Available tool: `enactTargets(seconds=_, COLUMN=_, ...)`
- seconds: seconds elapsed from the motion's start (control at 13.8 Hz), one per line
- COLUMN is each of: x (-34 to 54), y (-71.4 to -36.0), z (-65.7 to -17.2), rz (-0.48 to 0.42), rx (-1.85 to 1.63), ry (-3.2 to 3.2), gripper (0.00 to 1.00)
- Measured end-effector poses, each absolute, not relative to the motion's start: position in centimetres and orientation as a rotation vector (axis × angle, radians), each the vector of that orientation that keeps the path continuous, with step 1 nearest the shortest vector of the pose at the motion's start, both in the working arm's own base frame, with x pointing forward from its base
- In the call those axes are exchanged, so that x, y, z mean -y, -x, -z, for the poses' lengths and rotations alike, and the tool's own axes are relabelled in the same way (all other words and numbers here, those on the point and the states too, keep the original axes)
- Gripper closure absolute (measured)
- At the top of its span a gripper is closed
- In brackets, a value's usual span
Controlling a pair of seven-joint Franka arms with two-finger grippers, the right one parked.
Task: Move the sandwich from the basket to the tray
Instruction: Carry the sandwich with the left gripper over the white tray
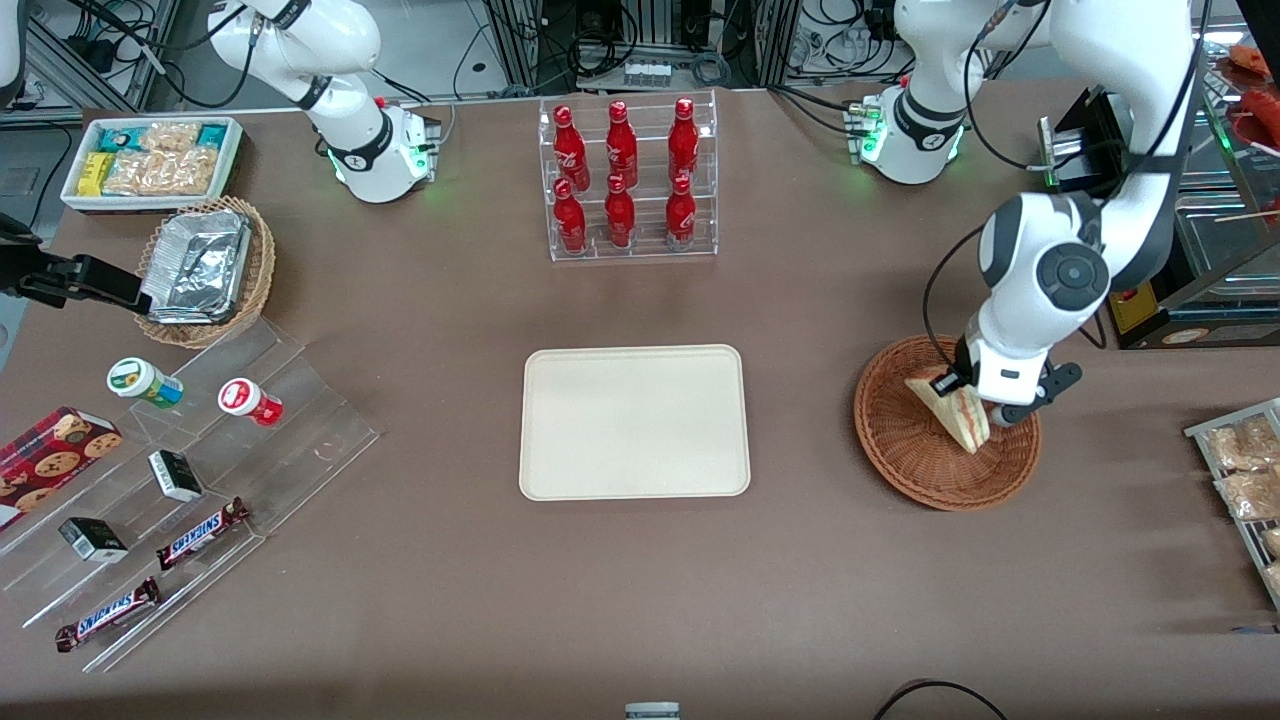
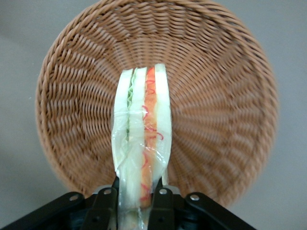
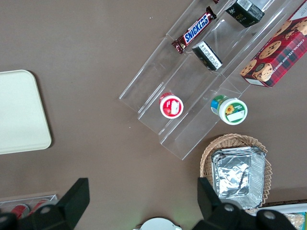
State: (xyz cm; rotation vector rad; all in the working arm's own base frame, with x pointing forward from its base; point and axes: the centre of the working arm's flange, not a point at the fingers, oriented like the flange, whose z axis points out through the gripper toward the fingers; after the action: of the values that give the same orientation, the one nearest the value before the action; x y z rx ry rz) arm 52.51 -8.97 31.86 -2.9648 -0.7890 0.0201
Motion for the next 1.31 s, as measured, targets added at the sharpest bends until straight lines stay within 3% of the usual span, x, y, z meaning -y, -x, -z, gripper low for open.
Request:
enactTargets(seconds=0.15, x=13.9, y=-51.9, z=-36.2, rz=-0.039, rx=0.659, ry=2.98, gripper=0.85)
enactTargets(seconds=0.51, x=28.9, y=-49.9, z=-42.3, rz=-0.012, rx=0.456, ry=3.047, gripper=0.85)
enactTargets(seconds=0.8, x=38.5, y=-49.4, z=-40.1, rz=-0.097, rx=0.315, ry=3.133, gripper=0.85)
enactTargets(seconds=1.31, x=51.7, y=-47.6, z=-30.7, rz=-0.086, rx=0.039, ry=3.111, gripper=0.85)
